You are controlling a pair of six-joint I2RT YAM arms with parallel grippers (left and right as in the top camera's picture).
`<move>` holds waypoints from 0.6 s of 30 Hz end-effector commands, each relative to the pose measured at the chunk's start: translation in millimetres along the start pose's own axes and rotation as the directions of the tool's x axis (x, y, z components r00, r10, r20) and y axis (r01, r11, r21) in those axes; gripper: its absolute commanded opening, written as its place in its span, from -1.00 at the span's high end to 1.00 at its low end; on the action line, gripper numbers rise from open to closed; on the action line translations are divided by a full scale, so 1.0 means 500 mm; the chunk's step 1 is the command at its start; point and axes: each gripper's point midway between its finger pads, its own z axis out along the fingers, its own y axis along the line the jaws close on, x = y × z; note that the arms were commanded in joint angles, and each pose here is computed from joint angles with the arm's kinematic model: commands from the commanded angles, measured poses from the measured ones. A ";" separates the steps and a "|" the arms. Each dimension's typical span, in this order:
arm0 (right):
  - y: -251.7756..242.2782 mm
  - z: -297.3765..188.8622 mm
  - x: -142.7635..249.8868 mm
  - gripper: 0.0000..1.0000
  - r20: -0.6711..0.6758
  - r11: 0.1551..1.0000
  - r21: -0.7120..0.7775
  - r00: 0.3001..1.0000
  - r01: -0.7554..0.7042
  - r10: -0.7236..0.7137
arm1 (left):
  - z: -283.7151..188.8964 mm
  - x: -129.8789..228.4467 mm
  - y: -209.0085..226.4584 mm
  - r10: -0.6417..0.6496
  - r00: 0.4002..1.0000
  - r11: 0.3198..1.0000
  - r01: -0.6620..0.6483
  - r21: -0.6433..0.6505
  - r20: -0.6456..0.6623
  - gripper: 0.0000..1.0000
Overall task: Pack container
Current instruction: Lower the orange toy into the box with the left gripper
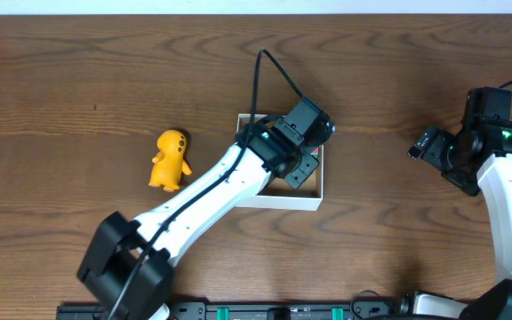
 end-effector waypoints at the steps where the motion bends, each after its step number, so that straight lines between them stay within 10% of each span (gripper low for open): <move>1: -0.005 0.005 0.002 -0.98 -0.010 1.000 0.006 1.000 0.010 -0.010 | 0.013 -0.004 -0.011 0.018 1.000 0.999 -0.018 0.031 -0.005 0.88; 11: -0.005 0.005 0.002 -0.99 -0.010 1.000 0.006 1.000 0.010 -0.010 | 0.063 0.012 -0.026 0.014 0.998 0.997 -0.010 0.074 -0.057 0.85; 18: -0.006 0.004 0.005 -0.99 -0.016 1.000 0.009 1.000 0.021 -0.020 | 0.073 0.018 -0.026 0.006 0.997 0.997 -0.001 0.074 -0.075 0.06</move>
